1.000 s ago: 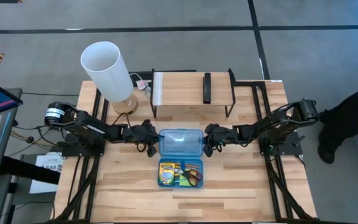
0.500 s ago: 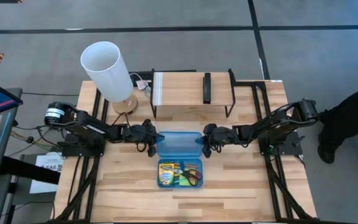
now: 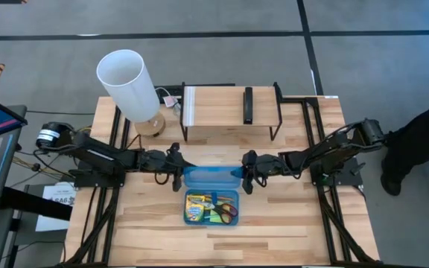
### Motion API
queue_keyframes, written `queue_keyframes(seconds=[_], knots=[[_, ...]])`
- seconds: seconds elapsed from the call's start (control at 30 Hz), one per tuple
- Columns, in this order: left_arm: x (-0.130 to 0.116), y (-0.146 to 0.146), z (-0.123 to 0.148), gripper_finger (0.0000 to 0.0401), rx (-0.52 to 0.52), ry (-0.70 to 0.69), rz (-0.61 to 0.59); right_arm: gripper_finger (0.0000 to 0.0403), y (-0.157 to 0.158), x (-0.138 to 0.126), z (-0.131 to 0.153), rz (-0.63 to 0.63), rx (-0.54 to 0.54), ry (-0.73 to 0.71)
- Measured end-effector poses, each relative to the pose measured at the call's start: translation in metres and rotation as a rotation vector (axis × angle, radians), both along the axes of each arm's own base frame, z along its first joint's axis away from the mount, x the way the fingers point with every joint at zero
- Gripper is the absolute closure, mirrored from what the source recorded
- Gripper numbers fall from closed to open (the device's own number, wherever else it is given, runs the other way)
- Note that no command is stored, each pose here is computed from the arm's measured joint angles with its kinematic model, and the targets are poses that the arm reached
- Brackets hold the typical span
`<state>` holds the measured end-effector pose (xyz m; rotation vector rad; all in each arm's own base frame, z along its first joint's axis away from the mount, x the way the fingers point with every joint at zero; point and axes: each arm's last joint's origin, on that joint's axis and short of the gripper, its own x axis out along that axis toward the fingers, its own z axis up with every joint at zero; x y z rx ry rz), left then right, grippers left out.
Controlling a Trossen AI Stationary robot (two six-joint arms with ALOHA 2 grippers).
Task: Pack school essentials
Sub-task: Close the blue supply box
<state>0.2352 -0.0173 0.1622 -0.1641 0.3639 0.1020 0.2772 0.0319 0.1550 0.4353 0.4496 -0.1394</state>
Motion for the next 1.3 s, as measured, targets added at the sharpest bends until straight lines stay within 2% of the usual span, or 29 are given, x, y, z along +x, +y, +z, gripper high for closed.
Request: queue_keyframes(seconds=[0.17, 0.33, 0.53, 0.73, 0.9, 1.03, 1.3], knots=[[-0.006, -0.01, 0.014, 0.0401, 0.027, -0.047, -0.018, 0.0394, 0.004, -0.003, 0.015, 0.015, -0.008, -0.064], [-0.009, -0.014, 0.015, 0.0401, 0.048, -0.034, 0.003, 0.0394, 0.011, -0.007, 0.024, 0.035, -0.015, -0.098], [-0.01, -0.021, 0.015, 0.0401, 0.01, -0.039, -0.039, 0.0394, 0.024, -0.006, 0.026, 0.072, 0.002, -0.136], [-0.015, -0.042, 0.016, 0.0401, -0.056, -0.051, -0.116, 0.0394, 0.051, 0.0, 0.013, 0.149, 0.046, -0.201], [-0.02, -0.066, 0.014, 0.0401, -0.068, -0.059, -0.167, 0.0394, 0.07, 0.013, 0.003, 0.193, 0.047, -0.202], [-0.026, -0.078, 0.006, 0.0401, -0.044, -0.001, -0.197, 0.0394, 0.081, 0.031, -0.008, 0.21, 0.029, -0.174], [-0.025, -0.097, -0.021, 0.0401, -0.084, 0.083, -0.198, 0.0394, 0.097, 0.058, -0.027, 0.29, 0.036, -0.135]])
